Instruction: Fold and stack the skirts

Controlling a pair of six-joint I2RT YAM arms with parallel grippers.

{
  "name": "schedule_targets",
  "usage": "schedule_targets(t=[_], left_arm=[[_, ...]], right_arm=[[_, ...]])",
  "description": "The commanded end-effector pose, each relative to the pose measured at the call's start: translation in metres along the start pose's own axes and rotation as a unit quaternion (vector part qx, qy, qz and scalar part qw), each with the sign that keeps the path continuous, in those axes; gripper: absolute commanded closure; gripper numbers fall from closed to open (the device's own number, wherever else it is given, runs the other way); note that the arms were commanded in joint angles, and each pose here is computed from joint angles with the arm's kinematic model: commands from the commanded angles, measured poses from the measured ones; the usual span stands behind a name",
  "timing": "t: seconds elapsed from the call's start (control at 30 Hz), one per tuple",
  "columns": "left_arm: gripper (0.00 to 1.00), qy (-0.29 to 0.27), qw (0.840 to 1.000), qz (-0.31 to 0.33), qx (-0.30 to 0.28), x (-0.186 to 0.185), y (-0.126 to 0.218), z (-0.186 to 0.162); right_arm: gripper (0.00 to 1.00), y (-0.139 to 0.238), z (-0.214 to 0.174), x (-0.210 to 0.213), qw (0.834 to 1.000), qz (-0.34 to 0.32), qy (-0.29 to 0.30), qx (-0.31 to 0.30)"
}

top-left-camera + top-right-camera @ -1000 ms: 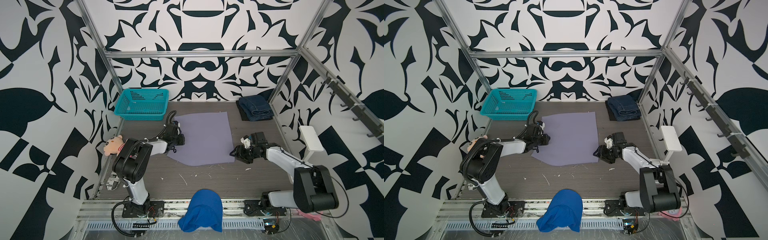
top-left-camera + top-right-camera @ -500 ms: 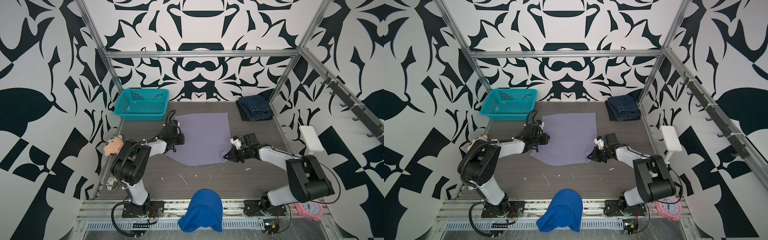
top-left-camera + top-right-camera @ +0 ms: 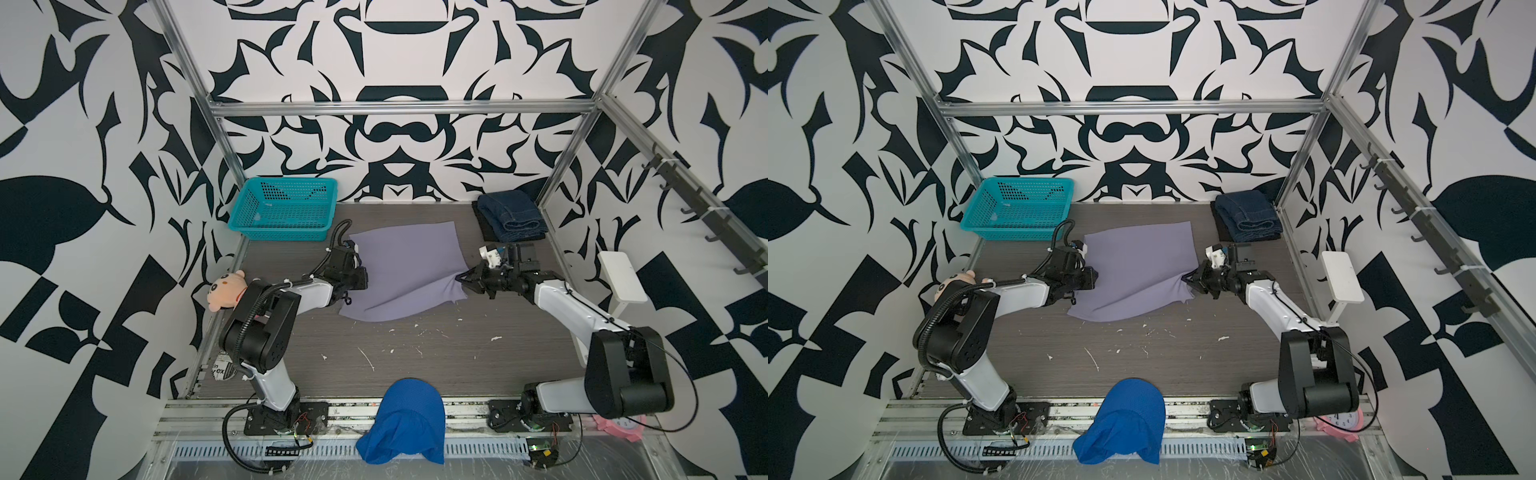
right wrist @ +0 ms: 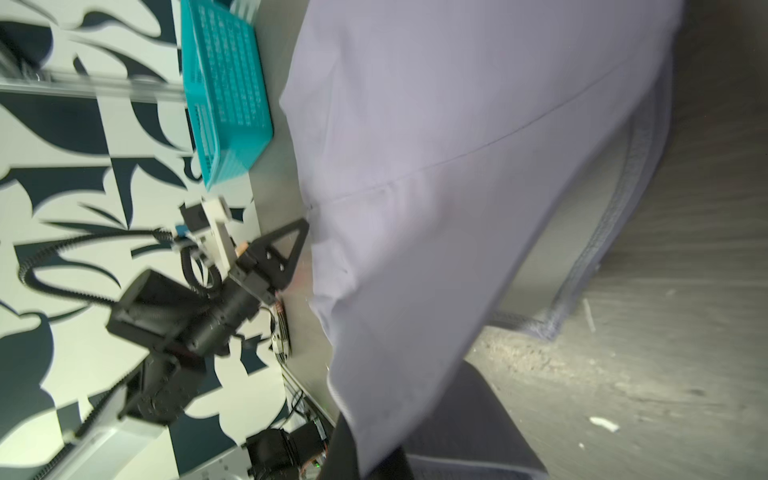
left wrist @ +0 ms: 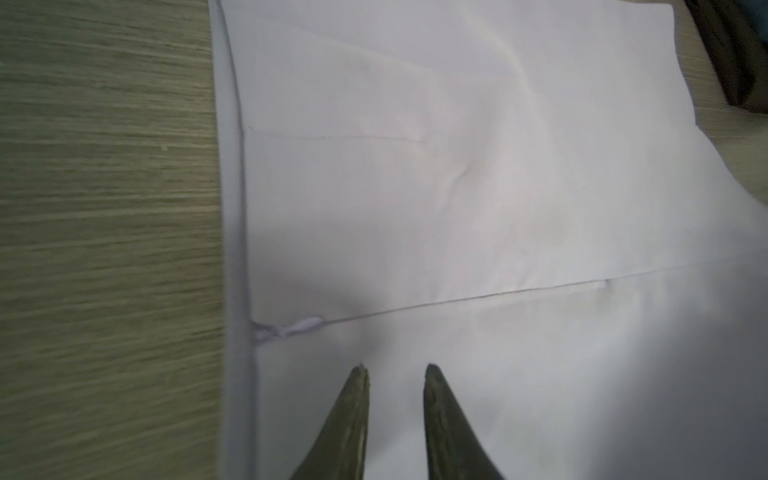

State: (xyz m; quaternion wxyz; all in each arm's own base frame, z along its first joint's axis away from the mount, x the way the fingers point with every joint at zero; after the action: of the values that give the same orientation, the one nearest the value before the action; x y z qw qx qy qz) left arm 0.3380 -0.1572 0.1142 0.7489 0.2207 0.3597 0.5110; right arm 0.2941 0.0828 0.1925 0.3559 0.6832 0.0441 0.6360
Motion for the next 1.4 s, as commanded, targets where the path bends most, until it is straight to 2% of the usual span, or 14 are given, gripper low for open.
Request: schedule_targets(t=[0.0, 0.1, 0.2, 0.47, 0.53, 0.63, 0.7, 0.83, 0.9, 0.97, 1.03, 1.13, 1.23, 1.37], left_arm=[[0.72, -0.003, 1.000, 0.001, -0.009, -0.002, 0.010, 0.008], [0.72, -0.005, 1.000, 0.006, -0.009, -0.001, 0.013, 0.006], [0.72, -0.006, 1.000, 0.012, -0.009, 0.001, 0.015, 0.005], [0.70, -0.015, 1.000, 0.011, -0.026, -0.004, 0.033, 0.020], [0.67, -0.017, 0.999, 0.006, -0.033, -0.007, 0.043, 0.024], [0.59, -0.013, 0.999, -0.003, -0.053, -0.012, 0.065, 0.029], [0.50, -0.006, 0.997, -0.004, -0.072, -0.014, 0.087, 0.032], [0.43, 0.014, 0.994, -0.031, -0.104, -0.018, 0.128, 0.022], [0.43, 0.035, 0.995, -0.056, -0.078, -0.019, 0.134, 0.004], [0.44, 0.059, 0.997, -0.037, -0.017, -0.014, 0.132, -0.015], [0.37, 0.088, 0.995, 0.004, 0.036, -0.010, 0.132, -0.036], [0.25, 0.139, 0.985, 0.036, 0.093, -0.005, 0.135, -0.063], [0.23, 0.189, 0.969, 0.053, 0.147, 0.000, 0.133, -0.084], [0.24, 0.186, 0.967, 0.069, 0.161, 0.005, 0.132, -0.091]], right_arm=[[0.80, 0.001, 0.002, 0.001, 1.000, -0.025, -0.007, 0.006], [0.70, 0.007, -0.008, -0.006, 0.999, -0.052, 0.003, 0.002], [0.66, 0.023, -0.022, -0.009, 0.995, -0.097, 0.022, -0.007], [0.65, 0.086, -0.044, 0.012, 0.964, -0.227, 0.108, -0.091], [0.68, 0.088, -0.047, 0.020, 0.965, -0.200, 0.142, -0.096], [0.83, 0.072, -0.055, 0.023, 0.968, -0.176, 0.169, -0.060], [0.88, 0.047, -0.066, 0.026, 0.962, -0.186, 0.198, -0.016], [0.95, 0.012, -0.082, 0.021, 0.951, -0.209, 0.225, 0.039], [0.97, 0.002, -0.085, 0.006, 0.950, -0.232, 0.205, 0.047], [0.98, -0.001, -0.088, -0.009, 0.944, -0.265, 0.190, 0.053], [0.95, -0.002, -0.092, -0.021, 0.937, -0.291, 0.184, 0.058], [0.91, 0.003, -0.100, -0.032, 0.925, -0.329, 0.181, 0.057], [0.88, 0.010, -0.105, -0.046, 0.914, -0.366, 0.170, 0.045], [0.82, 0.013, -0.112, -0.053, 0.924, -0.348, 0.153, 0.033]])
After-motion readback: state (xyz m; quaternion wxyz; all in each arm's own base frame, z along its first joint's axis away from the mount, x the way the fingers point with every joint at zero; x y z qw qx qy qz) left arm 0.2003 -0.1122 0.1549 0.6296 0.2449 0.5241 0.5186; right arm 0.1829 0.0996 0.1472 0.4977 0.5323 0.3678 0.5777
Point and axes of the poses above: each gripper's point midway between its finger pads, its own y axis back along the fingers, its own x axis along the line the jaws close on, z = x × y, the point moved 9 cm from there along y, back along the fingers, and after that the axes turned 2 degrees about -y, right-handed, at the moved point
